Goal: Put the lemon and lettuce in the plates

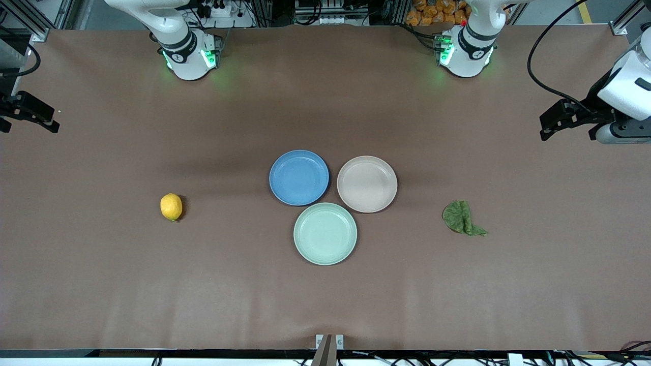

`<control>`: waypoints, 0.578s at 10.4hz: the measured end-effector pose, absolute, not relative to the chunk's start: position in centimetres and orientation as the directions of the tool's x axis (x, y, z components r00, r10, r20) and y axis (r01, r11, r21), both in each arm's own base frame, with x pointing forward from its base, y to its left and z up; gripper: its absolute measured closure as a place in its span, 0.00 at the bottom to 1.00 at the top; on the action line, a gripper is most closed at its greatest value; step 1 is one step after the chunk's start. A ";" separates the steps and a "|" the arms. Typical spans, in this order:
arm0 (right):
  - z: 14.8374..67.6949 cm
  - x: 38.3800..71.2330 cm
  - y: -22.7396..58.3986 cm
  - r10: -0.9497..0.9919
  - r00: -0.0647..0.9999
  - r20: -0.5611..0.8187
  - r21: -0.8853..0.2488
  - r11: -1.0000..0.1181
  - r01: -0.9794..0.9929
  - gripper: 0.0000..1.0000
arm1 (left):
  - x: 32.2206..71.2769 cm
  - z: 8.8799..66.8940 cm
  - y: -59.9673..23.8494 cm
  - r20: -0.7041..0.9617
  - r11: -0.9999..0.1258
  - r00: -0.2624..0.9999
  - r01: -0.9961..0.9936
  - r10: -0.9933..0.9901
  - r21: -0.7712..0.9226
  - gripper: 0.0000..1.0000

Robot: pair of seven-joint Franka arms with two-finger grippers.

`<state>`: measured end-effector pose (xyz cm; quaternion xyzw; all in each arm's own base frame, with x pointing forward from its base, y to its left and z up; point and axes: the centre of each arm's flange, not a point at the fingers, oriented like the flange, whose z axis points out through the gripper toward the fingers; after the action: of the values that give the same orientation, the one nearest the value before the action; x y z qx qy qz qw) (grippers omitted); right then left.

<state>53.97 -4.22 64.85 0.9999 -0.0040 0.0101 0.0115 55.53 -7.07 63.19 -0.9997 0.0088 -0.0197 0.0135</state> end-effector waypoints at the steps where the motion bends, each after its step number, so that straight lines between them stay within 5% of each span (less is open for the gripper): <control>1: 64.7 54.0 -4.2 -0.008 1.000 0.017 0.022 -1.000 -0.008 0.00 | 56.0 61.8 -7.0 0.011 -0.999 1.000 -0.018 -0.019 -0.027 0.00; 6: 56.9 56.4 -2.0 0.028 0.992 -0.120 0.019 -0.999 0.031 0.00 | 62.1 46.9 -6.8 -0.123 -1.000 0.992 -0.020 -0.020 0.005 0.00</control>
<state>56.43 -2.05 56.92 0.9980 0.0148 -0.0598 0.0104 62.13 -6.80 46.92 -0.9981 0.0100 0.0615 -0.0017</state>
